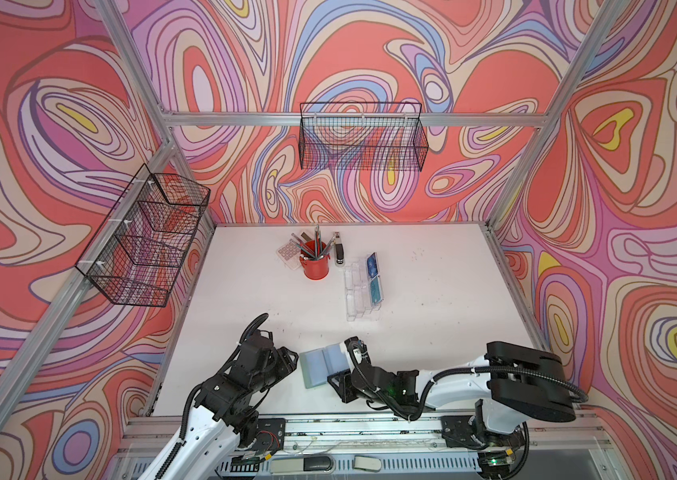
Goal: Put the credit cards into the card holder
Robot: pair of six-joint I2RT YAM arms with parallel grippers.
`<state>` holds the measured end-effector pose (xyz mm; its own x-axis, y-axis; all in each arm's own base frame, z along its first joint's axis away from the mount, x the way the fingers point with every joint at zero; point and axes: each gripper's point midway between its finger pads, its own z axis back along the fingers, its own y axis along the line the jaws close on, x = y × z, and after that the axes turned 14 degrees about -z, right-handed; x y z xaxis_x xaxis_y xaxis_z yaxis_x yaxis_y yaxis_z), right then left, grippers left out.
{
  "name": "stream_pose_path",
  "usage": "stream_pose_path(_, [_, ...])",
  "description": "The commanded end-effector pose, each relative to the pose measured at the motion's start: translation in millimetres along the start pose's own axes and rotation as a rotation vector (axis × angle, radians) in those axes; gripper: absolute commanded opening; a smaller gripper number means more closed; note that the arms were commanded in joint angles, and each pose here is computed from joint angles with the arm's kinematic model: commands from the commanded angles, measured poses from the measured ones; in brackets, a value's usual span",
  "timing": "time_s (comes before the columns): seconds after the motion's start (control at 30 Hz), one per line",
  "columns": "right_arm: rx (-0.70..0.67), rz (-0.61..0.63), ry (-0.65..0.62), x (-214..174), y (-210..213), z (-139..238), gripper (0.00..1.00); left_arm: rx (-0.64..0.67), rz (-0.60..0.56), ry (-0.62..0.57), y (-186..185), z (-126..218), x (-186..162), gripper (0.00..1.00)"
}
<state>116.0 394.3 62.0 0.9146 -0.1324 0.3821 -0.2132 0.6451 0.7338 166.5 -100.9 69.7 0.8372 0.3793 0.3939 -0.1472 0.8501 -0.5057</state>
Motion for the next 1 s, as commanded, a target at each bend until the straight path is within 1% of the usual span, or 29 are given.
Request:
stream_pose_path(0.0, [0.004,0.009,0.000,-13,4,4,0.29,-0.014,-0.002,0.018,-5,-5,0,0.61])
stream_pose_path(0.23, [-0.087,0.016,0.003,-17,-11,-18,0.31,-0.023,0.007,0.019,-5,-4,-1,0.61])
stream_pose_path(0.43, [-0.147,-0.010,-0.039,-3,-30,-26,0.33,-0.034,0.020,0.017,-5,-3,-3,0.60])
stream_pose_path(0.53, [-0.154,-0.021,-0.037,3,-38,-36,0.33,-0.045,0.026,0.014,-6,-4,-3,0.60])
stream_pose_path(0.67, [-0.142,-0.061,-0.014,15,-48,-51,0.29,-0.065,0.025,0.017,-9,-7,-4,0.62])
stream_pose_path(0.77, [-0.125,-0.075,-0.034,31,-47,-54,0.29,-0.065,0.020,0.020,-10,-7,-3,0.62])
stream_pose_path(0.87, [-0.108,-0.051,-0.046,44,-35,-56,0.30,-0.055,0.000,0.017,-11,-5,0,0.67])
stream_pose_path(0.97, [-0.113,-0.011,-0.065,58,-18,-48,0.30,-0.025,-0.069,-0.007,-14,7,10,0.77])
